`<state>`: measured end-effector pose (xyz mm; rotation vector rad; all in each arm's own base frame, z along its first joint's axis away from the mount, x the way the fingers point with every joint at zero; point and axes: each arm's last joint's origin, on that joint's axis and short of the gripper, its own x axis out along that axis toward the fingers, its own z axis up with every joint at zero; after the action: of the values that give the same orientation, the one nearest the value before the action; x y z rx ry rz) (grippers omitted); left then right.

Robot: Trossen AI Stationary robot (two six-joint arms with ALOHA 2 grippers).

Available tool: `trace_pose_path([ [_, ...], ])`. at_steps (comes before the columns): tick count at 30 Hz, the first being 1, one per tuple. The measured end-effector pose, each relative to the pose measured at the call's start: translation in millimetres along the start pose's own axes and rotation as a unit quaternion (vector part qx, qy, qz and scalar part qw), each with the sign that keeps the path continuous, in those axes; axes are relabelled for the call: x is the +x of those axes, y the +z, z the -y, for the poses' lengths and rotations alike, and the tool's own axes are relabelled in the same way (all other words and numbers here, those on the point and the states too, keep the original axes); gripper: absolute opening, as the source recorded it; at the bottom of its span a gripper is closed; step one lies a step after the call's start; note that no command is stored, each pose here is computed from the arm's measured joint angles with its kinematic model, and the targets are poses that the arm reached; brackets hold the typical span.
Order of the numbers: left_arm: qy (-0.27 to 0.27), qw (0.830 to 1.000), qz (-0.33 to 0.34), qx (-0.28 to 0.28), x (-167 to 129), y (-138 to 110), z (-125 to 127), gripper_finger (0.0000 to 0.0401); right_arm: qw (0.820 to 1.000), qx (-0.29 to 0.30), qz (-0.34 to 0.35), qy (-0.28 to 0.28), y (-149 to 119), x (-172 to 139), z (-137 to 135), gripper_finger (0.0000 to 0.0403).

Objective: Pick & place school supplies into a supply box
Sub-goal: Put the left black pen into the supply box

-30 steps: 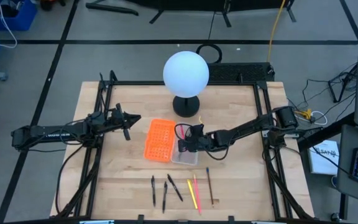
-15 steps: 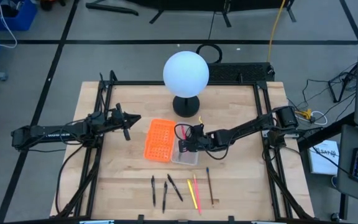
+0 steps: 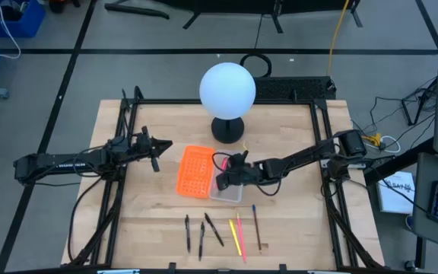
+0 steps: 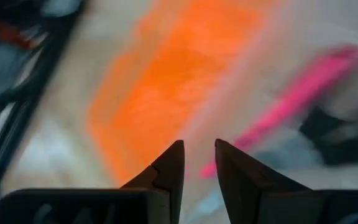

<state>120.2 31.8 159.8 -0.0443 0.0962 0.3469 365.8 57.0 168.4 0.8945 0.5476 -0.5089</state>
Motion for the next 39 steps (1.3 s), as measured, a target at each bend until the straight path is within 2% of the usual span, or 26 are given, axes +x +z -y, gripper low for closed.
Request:
trace_pose_path([
  [2,0.000,1.000,0.000,0.004,0,0,0,0.0042,0.997,-0.071,-0.005,0.042,-3,-7,-10,0.0085],
  [4,-0.003,1.000,-0.003,0.004,0,-1,0,0.0042,0.988,-0.143,0.007,0.058,-8,-14,-18,0.0081],
  [8,-0.031,0.999,-0.018,0.010,0,-4,2,0.0042,0.965,-0.239,0.099,0.040,-19,-25,-31,0.0071],
  [13,-0.031,0.999,-0.029,0.011,0,-6,2,0.0042,0.928,-0.357,0.102,0.014,-21,-46,-35,0.0053],
  [17,-0.066,0.997,-0.038,0.029,0,-7,4,0.0042,0.924,-0.362,0.125,0.007,-7,-83,-29,0.0022],
  [19,-0.078,0.996,-0.035,0.034,0,-7,4,0.0042,0.926,-0.347,0.145,0.026,0,-100,-20,0.0006],
  [22,-0.079,0.995,-0.033,0.042,0,-7,4,0.0042,0.924,-0.330,0.178,0.080,6,-125,-7,0.0011],
  [24,-0.079,0.995,-0.031,0.044,0,-6,4,0.0042,0.909,-0.338,0.208,0.129,7,-142,1,0.0019],
  [27,-0.058,0.997,-0.014,0.055,0,-3,3,0.0042,0.872,-0.373,0.265,0.175,1,-156,16,0.0025],
  [30,-0.029,0.998,-0.015,0.059,0,-3,2,0.0042,0.854,-0.366,0.313,0.198,-5,-161,37,0.0022],
  [33,-0.012,0.998,-0.036,0.060,0,-7,1,0.0042,0.855,-0.344,0.347,0.174,-7,-160,62,0.0011],
  [36,-0.006,0.998,-0.021,0.060,1,-4,0,0.0042,0.855,-0.351,0.348,0.158,-14,-156,88,0.0002],
  [39,-0.004,0.998,0.001,0.056,1,0,0,0.0042,0.867,-0.327,0.349,0.143,-17,-154,109,0.0001],
])
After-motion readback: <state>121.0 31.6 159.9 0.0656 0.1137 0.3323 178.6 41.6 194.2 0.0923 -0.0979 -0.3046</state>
